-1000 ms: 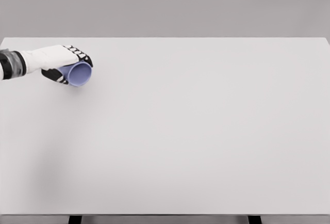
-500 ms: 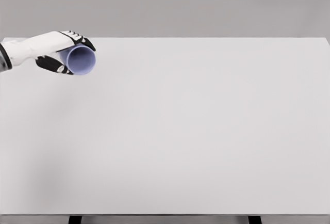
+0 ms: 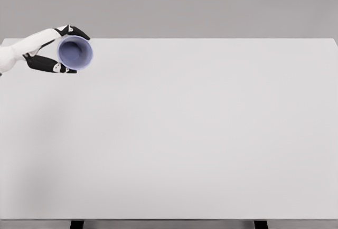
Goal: Flip the cup with left arm and place it on the table
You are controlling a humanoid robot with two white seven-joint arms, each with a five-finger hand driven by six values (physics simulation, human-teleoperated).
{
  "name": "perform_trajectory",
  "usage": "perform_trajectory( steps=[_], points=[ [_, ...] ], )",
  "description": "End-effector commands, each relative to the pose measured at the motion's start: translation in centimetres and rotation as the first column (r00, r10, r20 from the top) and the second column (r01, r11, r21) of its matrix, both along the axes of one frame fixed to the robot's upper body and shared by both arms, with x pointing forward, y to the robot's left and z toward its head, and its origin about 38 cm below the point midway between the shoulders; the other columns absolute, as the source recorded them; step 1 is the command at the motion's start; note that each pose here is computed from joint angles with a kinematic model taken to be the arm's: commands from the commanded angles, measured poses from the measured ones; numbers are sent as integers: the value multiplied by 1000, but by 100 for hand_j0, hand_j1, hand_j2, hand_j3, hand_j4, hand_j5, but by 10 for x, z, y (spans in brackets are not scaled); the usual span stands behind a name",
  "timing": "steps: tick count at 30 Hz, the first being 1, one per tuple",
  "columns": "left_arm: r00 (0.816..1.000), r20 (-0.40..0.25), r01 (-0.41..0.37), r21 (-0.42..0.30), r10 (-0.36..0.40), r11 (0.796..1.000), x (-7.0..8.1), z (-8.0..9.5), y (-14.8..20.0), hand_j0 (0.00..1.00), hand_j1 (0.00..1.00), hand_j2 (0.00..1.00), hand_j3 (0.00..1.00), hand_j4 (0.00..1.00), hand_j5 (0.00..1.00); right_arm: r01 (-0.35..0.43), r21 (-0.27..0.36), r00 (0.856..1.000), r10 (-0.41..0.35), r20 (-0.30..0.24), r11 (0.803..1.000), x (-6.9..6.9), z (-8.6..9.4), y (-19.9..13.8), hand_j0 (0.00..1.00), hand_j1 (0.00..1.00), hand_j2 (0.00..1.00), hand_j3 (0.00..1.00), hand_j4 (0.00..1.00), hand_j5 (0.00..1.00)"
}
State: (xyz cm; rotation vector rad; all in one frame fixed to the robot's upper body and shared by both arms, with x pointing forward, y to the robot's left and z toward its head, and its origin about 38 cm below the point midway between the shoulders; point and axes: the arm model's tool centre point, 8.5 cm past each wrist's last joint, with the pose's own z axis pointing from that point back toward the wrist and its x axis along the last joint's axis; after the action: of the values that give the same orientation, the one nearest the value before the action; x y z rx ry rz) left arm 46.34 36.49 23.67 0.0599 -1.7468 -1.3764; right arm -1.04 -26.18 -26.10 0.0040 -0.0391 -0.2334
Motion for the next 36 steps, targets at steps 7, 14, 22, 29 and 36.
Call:
perform_trajectory(
  steps=[7, 14, 22, 29, 36],
  points=[
    [998, -61, -23, -201, 11, 979, -7, -6, 9, 52, 52, 52, 52, 52, 52, 0, 0, 1000, 0, -1, 1000, 0, 0, 0, 100, 100, 100, 100, 100, 100],
    [981, -187, -103, -293, 49, 950, -13, -25, 20, 52, 52, 52, 52, 52, 52, 0, 0, 1000, 0, -1, 1000, 0, 0, 0, 100, 100, 100, 100, 100, 100],
    [946, -310, -189, -302, 92, 934, -15, -33, 32, 53, 53, 53, 53, 53, 53, 0, 0, 1000, 0, -1, 1000, 0, 0, 0, 100, 100, 100, 100, 100, 100],
    [935, -349, -182, -323, 61, 929, -30, -41, 30, 54, 54, 54, 54, 54, 54, 0, 0, 1000, 0, 1, 1000, 0, 0, 0, 100, 100, 100, 100, 100, 100],
    [918, -394, -188, -334, 45, 924, -42, -60, 27, 54, 54, 54, 54, 54, 54, 0, 0, 1000, 0, -1, 1000, 0, 0, 0, 100, 100, 100, 100, 100, 100]
  ],
)
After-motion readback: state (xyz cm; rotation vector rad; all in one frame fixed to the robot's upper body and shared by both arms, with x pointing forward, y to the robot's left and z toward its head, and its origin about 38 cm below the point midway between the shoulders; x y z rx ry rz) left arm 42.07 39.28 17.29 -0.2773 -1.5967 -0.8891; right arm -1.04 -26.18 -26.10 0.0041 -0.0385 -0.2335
